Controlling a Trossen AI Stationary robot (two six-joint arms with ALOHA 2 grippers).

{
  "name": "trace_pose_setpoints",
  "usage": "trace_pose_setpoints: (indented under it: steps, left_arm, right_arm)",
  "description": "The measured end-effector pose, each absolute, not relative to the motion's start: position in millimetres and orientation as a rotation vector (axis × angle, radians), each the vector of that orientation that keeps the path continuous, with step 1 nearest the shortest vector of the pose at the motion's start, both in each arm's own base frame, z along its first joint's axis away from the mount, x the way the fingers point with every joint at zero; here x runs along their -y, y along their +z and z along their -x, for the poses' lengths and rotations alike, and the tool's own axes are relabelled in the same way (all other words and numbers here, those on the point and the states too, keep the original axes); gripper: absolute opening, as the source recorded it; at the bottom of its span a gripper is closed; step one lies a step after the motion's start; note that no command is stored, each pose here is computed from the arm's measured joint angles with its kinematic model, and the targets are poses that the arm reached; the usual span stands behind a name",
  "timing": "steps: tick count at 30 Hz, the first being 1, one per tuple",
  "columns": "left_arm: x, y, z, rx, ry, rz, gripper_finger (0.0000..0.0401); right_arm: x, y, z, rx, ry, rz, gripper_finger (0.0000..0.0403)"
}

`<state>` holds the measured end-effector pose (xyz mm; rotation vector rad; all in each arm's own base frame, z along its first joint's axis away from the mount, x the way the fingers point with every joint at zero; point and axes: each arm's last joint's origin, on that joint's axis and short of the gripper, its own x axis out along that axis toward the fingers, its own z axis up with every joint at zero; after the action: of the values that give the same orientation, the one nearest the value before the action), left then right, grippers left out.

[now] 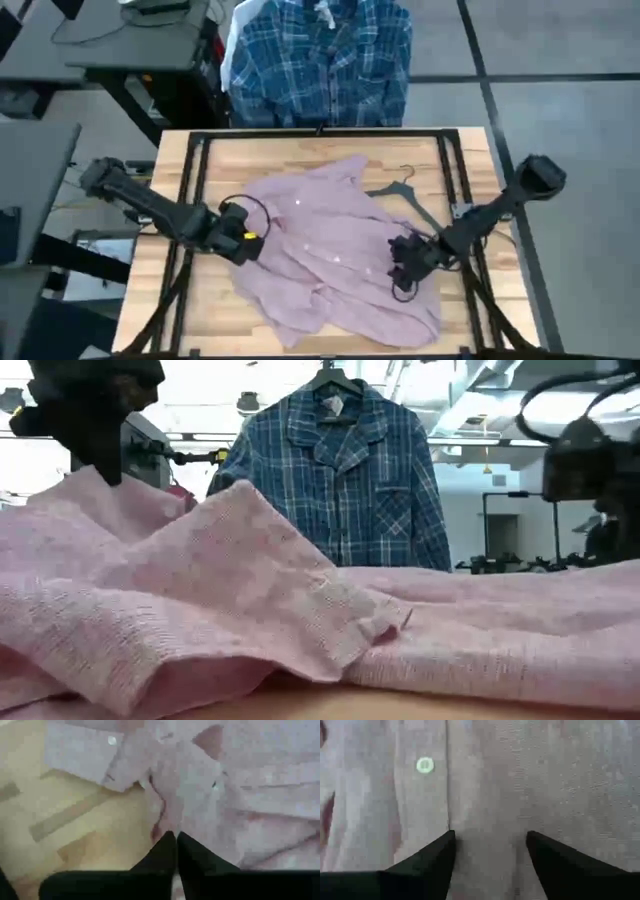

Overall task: Hang clothes
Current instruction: Hang the pink polo shirt on the hanger rack

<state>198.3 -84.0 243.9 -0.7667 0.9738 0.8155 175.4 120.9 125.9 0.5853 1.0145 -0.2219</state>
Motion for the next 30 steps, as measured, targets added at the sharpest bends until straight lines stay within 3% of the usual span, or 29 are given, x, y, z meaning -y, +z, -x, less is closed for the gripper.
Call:
trace_pose_setpoints:
  steps: [7, 11, 15, 18, 23, 30]
  left_arm:
    - [95.1, 239.3, -206.4, -1.011, 0.731, 0.815, 0.0116]
    - [97.9, 244.3, -206.3, -0.982, 0.682, 0.845, 0.0148]
    - [96.7, 252.4, -202.6, -0.948, 0.648, 0.881, 0.0157]
    - [94.9, 260.6, -200.5, -0.891, 0.615, 0.905, 0.0157]
    - [85.6, 272.9, -196.0, -0.801, 0.603, 0.920, 0.0157]
    - [65.4, 286.7, -189.9, -0.746, 0.578, 0.893, 0.0157]
  right_arm:
    - [-155.1, 118.7, -155.4, -1.052, -0.146, -0.650, 0.0234]
    - [-175.9, 120.6, -141.7, -1.100, -0.077, -0.679, 0.0234]
    - [-183.8, 141.4, -137.6, -1.135, -0.003, -0.644, 0.0234]
    - [-185.4, 177.9, -147.0, -1.066, 0.084, -0.607, 0.0234]
    - [-162.9, 216.3, -159.5, -1.016, 0.088, -0.437, 0.0234]
    - [-93.4, 240.6, -168.4, -1.064, -0.220, -0.347, 0.0234]
